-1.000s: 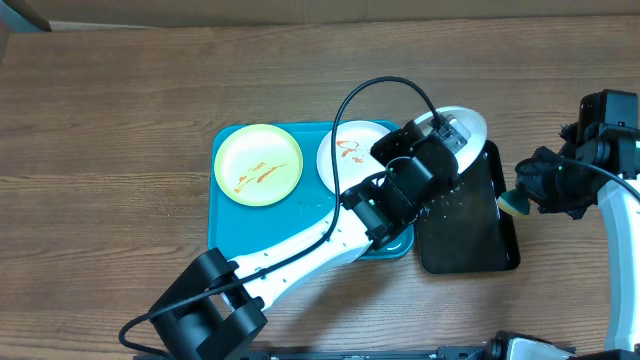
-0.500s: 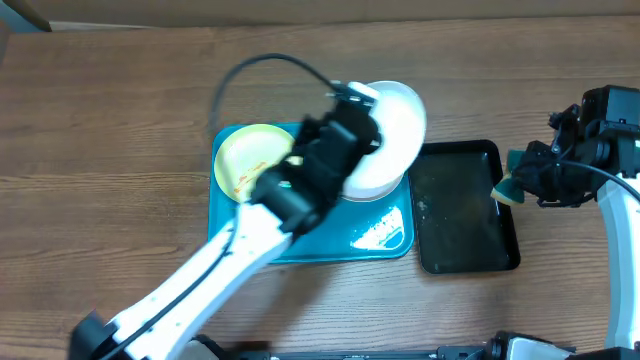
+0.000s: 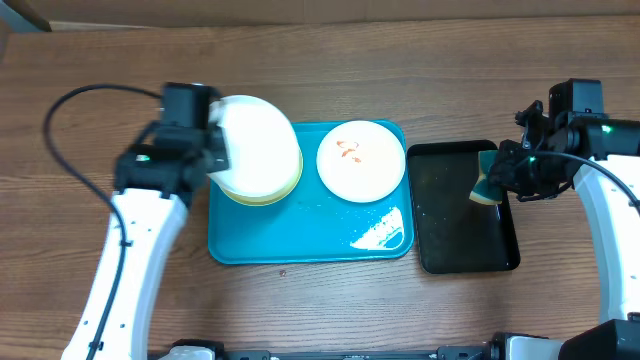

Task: Clean dirty plates on tray and stack at the side
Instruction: 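Lift the cleaned white plate with left gripper and swing it left, then set the white plate down on the table left of the tray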

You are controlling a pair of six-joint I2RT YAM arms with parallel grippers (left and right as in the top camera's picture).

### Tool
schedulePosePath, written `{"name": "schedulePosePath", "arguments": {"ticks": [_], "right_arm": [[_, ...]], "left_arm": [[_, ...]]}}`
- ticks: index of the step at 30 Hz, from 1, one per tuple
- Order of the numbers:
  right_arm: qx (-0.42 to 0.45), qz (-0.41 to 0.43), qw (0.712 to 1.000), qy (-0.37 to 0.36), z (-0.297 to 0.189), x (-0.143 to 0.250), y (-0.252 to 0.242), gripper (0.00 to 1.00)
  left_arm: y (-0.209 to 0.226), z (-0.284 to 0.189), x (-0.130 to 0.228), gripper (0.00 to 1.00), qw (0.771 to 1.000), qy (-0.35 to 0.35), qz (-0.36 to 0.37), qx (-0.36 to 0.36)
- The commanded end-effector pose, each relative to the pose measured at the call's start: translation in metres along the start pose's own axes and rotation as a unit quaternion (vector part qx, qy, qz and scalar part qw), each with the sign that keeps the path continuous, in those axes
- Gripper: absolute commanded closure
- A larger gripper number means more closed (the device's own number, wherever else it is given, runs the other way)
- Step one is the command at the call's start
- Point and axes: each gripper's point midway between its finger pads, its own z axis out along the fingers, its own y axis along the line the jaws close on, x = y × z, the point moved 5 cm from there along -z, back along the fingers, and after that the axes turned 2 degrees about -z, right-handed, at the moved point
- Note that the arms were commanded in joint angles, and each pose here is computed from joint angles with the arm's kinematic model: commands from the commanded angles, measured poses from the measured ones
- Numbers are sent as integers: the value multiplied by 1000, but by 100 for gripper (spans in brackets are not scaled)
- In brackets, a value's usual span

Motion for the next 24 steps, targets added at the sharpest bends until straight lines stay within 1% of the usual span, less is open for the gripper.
{"name": "schedulePosePath", "arguments": {"ticks": [1,6,10,12,18,24], "right_arm": [[-9,-10,1000,-4,0,-1,5,96],[-9,-10,1000,-4,0,-1,5,96],[-9,-10,1000,-4,0,-1,5,96],[-9,-10,1000,-4,0,-1,5,96],[-9,-10,1000,-3,0,-1,5,96],[-8,-8,1000,2,0,1,4,96]], "left_arm": [[36,13,-7,96,996,23,-87,19],[98,41,-5,96,981,50,-179,-49],[141,66,7,96,961,86,-249,-89],[156,78,14,96,952,104,-271,-100],[188,107,36,96,931,153,-307,-127],[199,126,48,96,921,178,-316,-139]]}}
